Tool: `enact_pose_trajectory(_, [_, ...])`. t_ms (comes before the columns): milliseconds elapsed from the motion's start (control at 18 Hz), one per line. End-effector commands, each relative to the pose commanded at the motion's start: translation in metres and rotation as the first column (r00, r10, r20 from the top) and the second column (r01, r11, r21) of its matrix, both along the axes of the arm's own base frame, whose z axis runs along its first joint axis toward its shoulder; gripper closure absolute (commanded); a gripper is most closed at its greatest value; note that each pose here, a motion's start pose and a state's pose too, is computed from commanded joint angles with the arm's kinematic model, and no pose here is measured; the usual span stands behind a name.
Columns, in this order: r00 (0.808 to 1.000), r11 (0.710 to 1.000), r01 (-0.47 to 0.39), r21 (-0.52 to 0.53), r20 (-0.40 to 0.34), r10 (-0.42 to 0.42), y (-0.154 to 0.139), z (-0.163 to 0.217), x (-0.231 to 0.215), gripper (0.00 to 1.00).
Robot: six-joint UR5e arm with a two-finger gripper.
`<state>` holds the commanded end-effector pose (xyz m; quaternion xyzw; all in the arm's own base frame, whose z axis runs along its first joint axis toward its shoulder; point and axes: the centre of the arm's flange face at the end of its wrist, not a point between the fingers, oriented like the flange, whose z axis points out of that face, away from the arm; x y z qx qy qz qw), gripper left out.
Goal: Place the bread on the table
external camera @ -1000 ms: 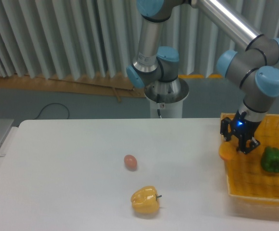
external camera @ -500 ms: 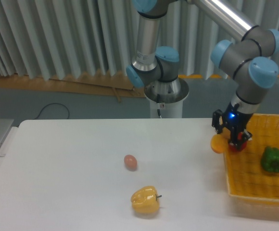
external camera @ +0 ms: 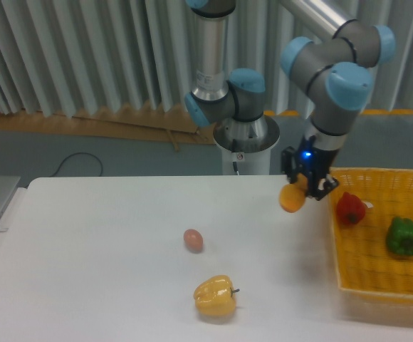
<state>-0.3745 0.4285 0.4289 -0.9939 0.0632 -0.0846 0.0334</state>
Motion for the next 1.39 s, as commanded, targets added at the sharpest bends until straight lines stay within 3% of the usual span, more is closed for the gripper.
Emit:
enact_pose_trajectory(500, [0.998, 0.999, -0.042, 0.025, -0.051, 0.043, 0.067, -0.023, 0.031, 0.59])
enact_pose_trajectory(833, [0.993, 1.0, -0.026, 0.005, -0.114, 0.027, 0.075, -0.046, 0.018, 0.58])
enact_pose_trajectory(944, [0.993, 0.999, 0.026, -0.026, -0.111, -0.029, 0.071, -0.06, 0.015, 0.58])
enact_pose_trajectory(1111, [0.996, 0.998, 0.043, -0.055, -0.073, -0.047, 0.073, -0.093, 0.01, 0.58])
enact_pose_trajectory(1389, [0.984, 0.99, 0.111, -0.083, -0.128, -0.121, 0.079, -0.113, 0.006, 0.58])
